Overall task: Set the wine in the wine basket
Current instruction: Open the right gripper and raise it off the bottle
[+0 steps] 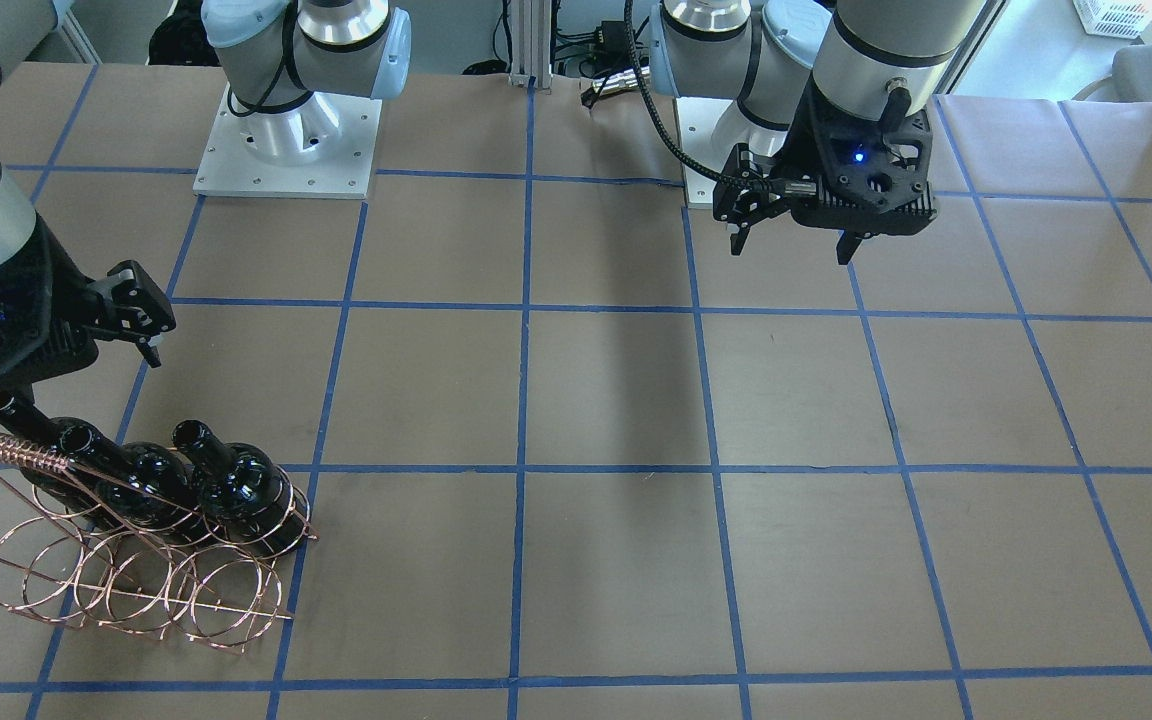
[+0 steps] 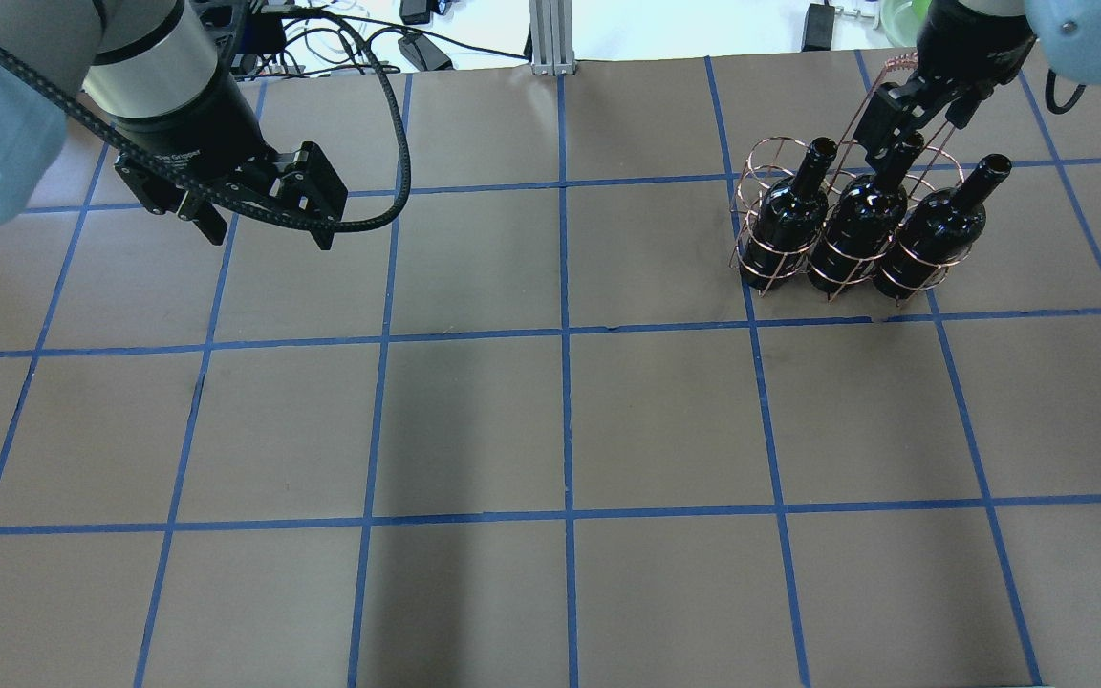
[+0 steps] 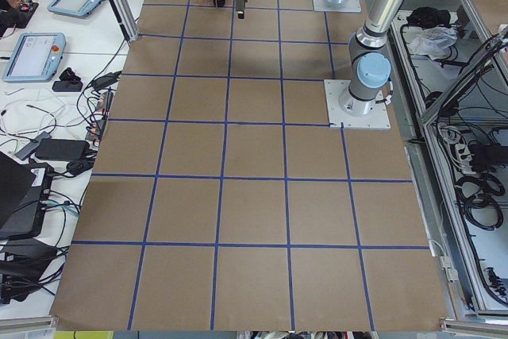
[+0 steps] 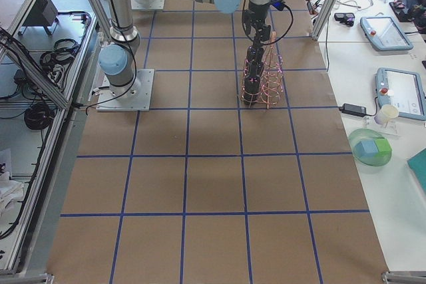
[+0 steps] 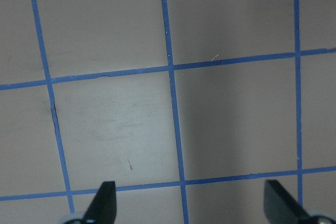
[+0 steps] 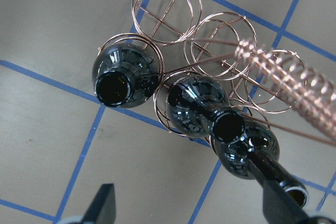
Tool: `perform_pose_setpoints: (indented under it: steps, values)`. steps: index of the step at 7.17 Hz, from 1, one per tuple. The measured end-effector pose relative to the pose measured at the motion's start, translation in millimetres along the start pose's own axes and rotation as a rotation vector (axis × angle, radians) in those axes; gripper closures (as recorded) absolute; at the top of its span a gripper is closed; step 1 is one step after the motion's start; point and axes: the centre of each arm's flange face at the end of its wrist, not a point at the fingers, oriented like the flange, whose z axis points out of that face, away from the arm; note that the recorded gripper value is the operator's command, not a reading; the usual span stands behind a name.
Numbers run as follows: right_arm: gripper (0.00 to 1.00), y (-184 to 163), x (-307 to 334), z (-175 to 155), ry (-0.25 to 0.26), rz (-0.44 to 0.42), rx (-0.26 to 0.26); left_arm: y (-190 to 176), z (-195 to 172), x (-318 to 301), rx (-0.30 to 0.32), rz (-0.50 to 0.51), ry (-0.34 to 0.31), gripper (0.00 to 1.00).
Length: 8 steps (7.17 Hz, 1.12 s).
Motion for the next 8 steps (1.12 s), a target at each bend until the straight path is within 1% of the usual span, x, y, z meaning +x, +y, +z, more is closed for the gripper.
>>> perform_pose_setpoints:
  steps: [2,3,4,5,6,7,8]
  values:
    - [0.00,23.7,-18.9,-30.7,-0.016,0.207,-0.010,0.0,0.0,-0.1,0.000,-0.001,0.000,0.00]
    - [0.00,32.6,-38.2,-45.6,-0.021,0.300,-0.014,-0.1,0.0,-0.3,0.000,-0.001,0.000,0.00]
    - [0.00,35.4,-65.3,-56.5,-0.023,0.354,-0.012,0.0,-0.2,-0.4,0.000,-0.001,0.000,0.00]
    - [0.00,33.5,-97.2,-63.0,-0.031,0.385,-0.007,0.2,-0.4,-0.4,0.001,-0.001,0.000,0.00]
    - [0.00,31.2,-124.9,-67.4,-0.061,0.411,0.001,0.4,-0.4,-0.4,0.000,-0.002,0.000,0.00]
    - [0.00,30.5,-142.4,-70.9,-0.093,0.426,0.008,0.8,-0.3,-0.5,0.000,-0.002,-0.001,0.00]
    - [0.00,31.3,-150.2,-72.9,-0.107,0.430,0.009,1.0,-0.4,-0.5,0.000,-0.002,-0.001,0.00]
